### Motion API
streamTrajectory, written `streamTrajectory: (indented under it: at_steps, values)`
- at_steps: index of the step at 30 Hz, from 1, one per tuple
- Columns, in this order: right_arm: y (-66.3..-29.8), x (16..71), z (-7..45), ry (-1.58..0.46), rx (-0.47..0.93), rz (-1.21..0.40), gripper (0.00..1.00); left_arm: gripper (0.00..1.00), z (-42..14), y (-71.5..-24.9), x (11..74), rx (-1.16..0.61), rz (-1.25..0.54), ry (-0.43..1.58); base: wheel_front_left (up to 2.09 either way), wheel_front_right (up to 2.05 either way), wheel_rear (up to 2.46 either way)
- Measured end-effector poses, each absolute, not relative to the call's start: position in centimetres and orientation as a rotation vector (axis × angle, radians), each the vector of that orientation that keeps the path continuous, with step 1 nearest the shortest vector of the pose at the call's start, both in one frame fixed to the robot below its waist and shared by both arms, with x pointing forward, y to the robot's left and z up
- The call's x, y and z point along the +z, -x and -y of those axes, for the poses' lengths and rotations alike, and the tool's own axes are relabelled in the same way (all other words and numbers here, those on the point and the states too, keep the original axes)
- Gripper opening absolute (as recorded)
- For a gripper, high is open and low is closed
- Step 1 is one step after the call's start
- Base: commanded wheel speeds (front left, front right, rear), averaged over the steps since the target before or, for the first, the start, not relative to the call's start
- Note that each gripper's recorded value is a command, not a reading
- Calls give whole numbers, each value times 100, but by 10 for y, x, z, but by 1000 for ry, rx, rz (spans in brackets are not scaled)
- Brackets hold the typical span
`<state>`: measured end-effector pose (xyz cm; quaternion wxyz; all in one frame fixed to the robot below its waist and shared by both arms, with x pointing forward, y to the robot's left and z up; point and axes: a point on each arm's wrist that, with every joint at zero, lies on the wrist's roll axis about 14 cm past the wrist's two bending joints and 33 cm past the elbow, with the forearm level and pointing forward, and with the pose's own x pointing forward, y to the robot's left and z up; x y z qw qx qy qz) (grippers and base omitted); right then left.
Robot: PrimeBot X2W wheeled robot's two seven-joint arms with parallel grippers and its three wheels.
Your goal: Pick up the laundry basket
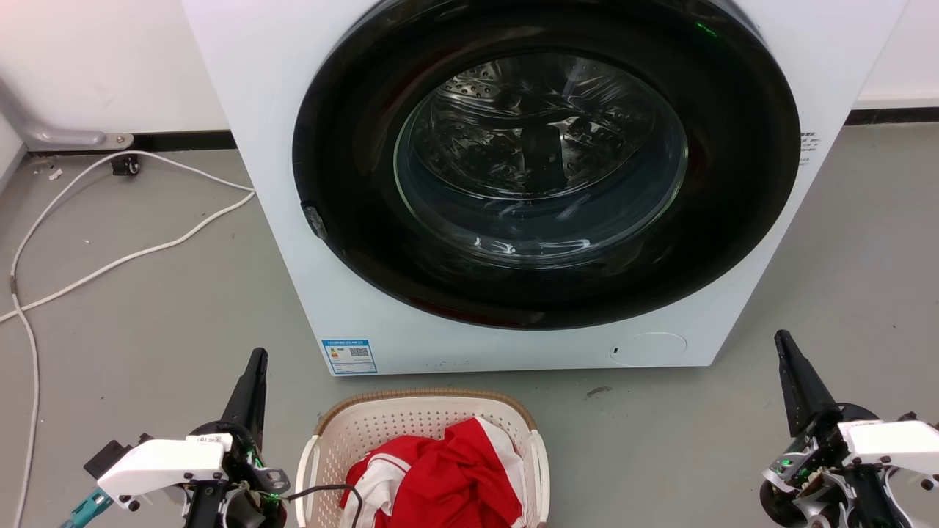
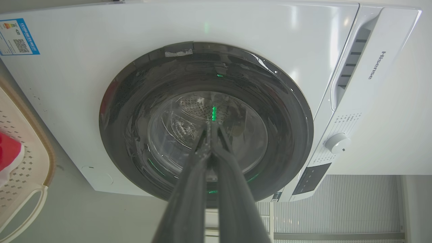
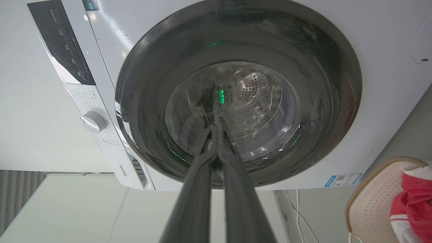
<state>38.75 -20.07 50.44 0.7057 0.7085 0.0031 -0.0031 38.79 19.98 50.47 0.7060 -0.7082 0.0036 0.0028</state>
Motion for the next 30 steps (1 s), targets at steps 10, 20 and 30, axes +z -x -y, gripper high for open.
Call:
streamTrajectory:
  at_steps: [10,20,30]
  values:
    - [-387,504,201,-1575,-7,-7,0,0,-200,-388,505,6,-8,1574,0,0,0]
    - [-378,485,201,-1578,-60,-44,100,100,-199,-380,487,51,-43,1579,0,0,0]
    - [-381,494,205,-1440,-61,-8,100,100,-205,-382,497,60,3,1463,0,0,0]
